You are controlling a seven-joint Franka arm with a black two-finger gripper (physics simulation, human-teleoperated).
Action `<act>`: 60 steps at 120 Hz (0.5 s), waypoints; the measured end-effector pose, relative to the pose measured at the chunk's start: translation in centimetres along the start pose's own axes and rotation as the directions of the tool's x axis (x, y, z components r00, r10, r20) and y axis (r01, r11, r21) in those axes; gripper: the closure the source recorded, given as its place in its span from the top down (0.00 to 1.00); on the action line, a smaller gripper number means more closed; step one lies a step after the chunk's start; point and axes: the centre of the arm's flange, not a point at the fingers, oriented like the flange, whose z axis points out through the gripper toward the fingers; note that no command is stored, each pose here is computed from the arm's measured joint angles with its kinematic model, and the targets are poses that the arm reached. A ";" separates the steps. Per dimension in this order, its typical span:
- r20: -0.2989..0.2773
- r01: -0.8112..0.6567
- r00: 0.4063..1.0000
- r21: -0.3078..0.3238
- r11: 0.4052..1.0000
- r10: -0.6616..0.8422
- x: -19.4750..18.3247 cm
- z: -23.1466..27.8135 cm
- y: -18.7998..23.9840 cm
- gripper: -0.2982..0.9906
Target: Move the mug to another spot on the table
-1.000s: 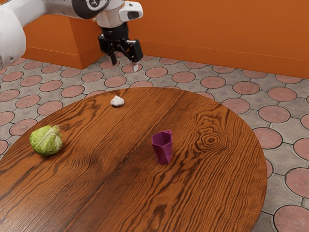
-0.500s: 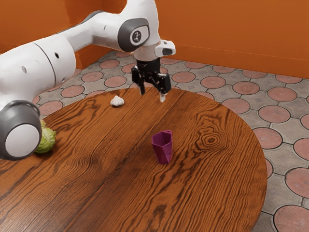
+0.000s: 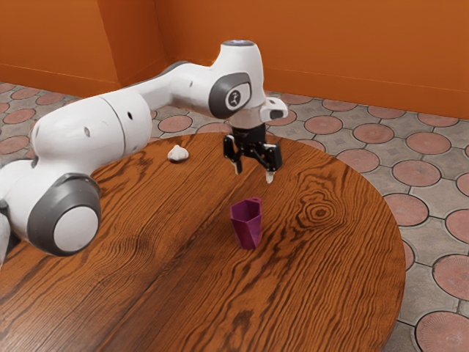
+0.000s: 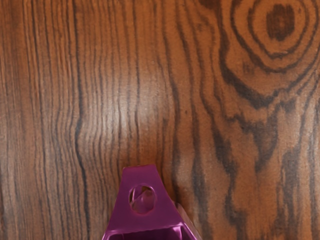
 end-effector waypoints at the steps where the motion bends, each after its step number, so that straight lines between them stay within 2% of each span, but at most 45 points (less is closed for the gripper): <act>1: 0.001 0.001 1.000 -0.001 1.000 -0.001 0.1 0.3 0.0 0.76; 60: 0.000 0.018 1.000 -0.010 1.000 -0.018 1.4 8.2 -1.9 0.76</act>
